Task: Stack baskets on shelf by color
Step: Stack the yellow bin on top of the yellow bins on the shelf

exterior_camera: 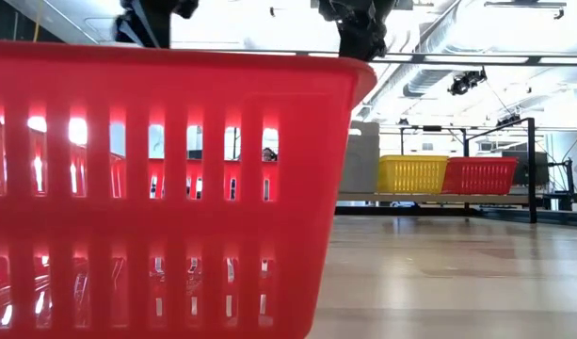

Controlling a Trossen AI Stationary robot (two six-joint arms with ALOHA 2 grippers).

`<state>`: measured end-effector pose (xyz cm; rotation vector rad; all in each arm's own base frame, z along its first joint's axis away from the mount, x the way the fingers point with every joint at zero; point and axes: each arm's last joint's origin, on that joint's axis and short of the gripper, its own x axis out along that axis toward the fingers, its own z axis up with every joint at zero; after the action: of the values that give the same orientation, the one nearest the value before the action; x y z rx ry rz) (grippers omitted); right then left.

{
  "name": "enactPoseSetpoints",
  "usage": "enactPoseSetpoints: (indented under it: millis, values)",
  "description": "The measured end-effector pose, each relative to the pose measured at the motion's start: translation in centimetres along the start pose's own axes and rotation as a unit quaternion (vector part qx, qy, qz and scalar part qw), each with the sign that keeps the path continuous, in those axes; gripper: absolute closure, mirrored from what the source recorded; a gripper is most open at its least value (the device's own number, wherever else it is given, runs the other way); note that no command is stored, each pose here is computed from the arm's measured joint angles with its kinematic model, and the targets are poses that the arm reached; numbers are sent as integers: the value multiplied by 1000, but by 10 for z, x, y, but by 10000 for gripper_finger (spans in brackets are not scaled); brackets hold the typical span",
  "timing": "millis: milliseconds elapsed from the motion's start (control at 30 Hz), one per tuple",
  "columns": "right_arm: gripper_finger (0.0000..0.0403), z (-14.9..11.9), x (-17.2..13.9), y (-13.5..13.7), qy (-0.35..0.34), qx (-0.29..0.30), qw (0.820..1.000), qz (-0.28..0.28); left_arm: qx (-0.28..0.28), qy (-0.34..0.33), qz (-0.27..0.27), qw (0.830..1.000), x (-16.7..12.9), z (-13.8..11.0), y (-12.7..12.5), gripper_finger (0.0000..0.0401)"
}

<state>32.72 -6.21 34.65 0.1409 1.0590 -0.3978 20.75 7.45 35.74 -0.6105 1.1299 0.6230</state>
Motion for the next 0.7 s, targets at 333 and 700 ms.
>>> enactPoseSetpoints:
  millis: [333, 700]
  values:
    - [295, -5, -5, 27, 1, -27, 999, 34, -101, 50, -21, 993, 7, -64, -18, 284]
    - [295, -15, -11, 50, 19, -65, 996, 57, -182, 123, 13, 976, 39, -130, -42, 284]
